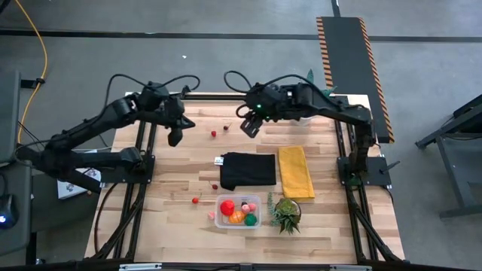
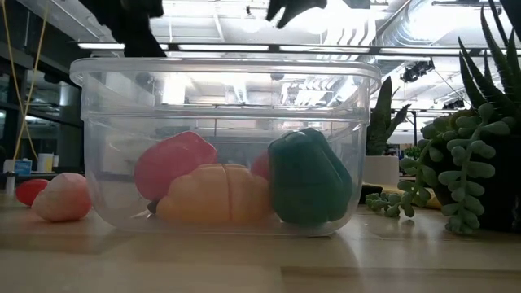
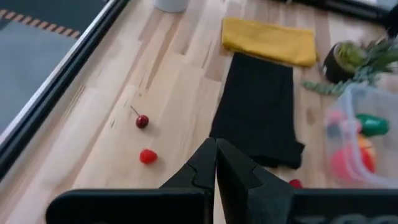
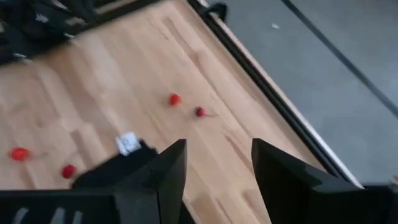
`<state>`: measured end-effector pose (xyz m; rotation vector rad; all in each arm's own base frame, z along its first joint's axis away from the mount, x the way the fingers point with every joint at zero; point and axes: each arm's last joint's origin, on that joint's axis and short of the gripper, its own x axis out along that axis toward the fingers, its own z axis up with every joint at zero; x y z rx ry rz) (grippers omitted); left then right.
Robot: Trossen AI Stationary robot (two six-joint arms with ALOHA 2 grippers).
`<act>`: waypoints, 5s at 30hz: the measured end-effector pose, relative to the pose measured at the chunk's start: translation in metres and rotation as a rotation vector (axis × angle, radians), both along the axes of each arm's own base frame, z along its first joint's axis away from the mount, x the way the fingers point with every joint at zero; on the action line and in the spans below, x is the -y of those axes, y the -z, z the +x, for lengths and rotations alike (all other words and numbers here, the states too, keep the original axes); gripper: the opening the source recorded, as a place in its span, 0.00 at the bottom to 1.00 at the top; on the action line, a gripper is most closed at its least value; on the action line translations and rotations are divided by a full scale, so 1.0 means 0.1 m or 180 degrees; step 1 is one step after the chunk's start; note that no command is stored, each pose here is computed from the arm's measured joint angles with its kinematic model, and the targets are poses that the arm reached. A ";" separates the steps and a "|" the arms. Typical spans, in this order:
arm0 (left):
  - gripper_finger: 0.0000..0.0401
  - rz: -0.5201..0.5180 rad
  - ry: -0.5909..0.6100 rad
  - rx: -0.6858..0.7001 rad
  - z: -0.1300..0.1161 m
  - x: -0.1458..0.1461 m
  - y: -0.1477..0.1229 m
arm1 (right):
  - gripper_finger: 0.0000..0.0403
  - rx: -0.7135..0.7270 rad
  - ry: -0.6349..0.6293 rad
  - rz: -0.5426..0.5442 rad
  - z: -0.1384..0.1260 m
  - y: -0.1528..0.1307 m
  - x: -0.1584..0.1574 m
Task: Pick and placing Produce into tupperware
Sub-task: Put the raspberry into the transparent bin
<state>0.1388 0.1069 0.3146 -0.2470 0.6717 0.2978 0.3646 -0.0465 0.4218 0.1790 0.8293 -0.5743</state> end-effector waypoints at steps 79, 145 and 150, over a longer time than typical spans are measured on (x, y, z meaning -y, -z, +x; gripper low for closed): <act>0.43 -0.2091 -0.3609 -0.1342 1.36 -0.86 1.12 | 0.43 0.1731 -0.1581 0.1696 -2.49 1.35 0.27; 0.43 -0.2015 -0.3556 -0.1815 1.47 -0.98 1.68 | 0.43 0.1719 -0.1584 0.1651 -2.49 1.35 0.27; 0.43 -0.2065 -0.3485 -0.1905 1.46 -0.96 1.68 | 0.43 0.1722 -0.1594 0.1631 -2.49 1.35 0.28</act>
